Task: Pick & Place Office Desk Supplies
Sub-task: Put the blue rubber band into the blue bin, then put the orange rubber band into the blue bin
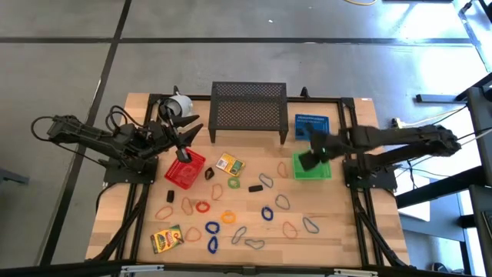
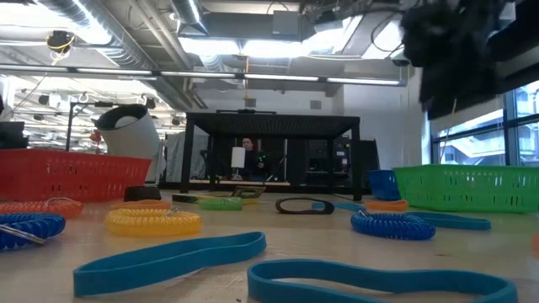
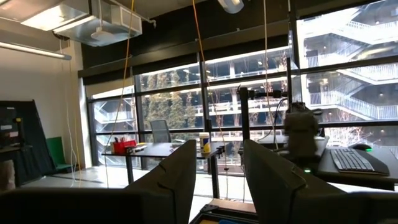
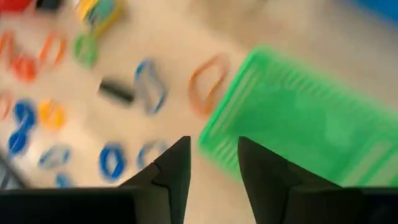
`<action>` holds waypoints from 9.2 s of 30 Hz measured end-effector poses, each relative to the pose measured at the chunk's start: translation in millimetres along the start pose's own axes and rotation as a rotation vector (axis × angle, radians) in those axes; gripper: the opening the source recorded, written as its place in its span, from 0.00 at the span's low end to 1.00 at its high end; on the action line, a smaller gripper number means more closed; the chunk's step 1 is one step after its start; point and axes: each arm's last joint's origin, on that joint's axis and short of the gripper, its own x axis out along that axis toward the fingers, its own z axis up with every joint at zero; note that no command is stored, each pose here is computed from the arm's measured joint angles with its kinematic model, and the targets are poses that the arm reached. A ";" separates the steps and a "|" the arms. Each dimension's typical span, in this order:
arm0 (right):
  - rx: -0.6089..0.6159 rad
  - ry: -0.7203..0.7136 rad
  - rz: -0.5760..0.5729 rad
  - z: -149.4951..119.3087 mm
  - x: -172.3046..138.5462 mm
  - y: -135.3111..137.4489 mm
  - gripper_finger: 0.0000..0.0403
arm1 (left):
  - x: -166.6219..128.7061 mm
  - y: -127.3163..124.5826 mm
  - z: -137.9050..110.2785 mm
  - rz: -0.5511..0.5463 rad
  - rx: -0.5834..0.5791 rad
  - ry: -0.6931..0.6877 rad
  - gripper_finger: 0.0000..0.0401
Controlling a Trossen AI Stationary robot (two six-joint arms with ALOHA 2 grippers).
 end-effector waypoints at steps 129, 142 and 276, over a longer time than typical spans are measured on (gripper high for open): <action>0.150 -0.238 -0.758 102.3 66.4 -62.7 0.05 | 0.3 5.3 0.2 0.138 0.002 0.029 0.32; 0.154 -0.216 -0.709 101.6 60.4 -62.3 0.44 | 0.1 6.8 4.1 0.150 0.054 0.002 0.32; 0.060 -0.338 -0.607 80.5 4.1 -55.6 0.01 | 13.1 -12.4 3.1 0.144 0.060 -0.148 0.32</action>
